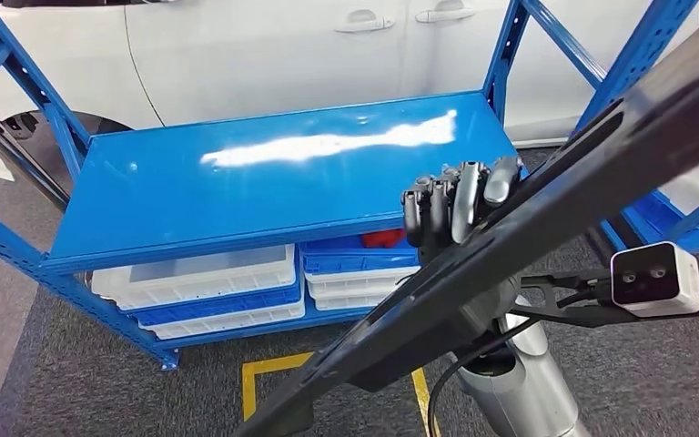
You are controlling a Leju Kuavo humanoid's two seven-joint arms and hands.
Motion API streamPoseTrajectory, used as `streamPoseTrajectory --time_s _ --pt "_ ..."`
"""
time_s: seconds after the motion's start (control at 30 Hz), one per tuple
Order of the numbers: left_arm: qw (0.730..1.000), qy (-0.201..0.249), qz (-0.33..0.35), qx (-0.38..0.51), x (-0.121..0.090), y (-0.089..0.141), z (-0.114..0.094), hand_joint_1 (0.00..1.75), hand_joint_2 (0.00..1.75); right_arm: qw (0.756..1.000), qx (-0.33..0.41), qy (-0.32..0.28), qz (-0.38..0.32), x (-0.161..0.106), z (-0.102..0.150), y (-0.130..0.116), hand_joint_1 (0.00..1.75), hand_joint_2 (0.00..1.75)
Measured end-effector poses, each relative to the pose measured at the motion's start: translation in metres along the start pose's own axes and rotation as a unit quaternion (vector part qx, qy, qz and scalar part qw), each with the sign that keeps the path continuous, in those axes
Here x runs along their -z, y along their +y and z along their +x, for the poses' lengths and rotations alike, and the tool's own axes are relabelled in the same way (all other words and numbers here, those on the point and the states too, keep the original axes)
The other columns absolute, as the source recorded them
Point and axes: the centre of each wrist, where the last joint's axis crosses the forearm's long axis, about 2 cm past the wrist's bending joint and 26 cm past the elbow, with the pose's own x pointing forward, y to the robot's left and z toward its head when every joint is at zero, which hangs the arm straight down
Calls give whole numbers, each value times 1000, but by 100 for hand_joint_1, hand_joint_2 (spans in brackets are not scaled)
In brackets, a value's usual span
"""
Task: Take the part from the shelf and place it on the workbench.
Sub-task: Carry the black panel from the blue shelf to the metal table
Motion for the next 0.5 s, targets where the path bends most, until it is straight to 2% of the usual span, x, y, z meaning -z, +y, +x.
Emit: streamPoseTrajectory --time_s 0.5 --pt "1000 -2 4 -4 1 2 4 0 175 1000 1 3 11 3 1 -15 175 175"
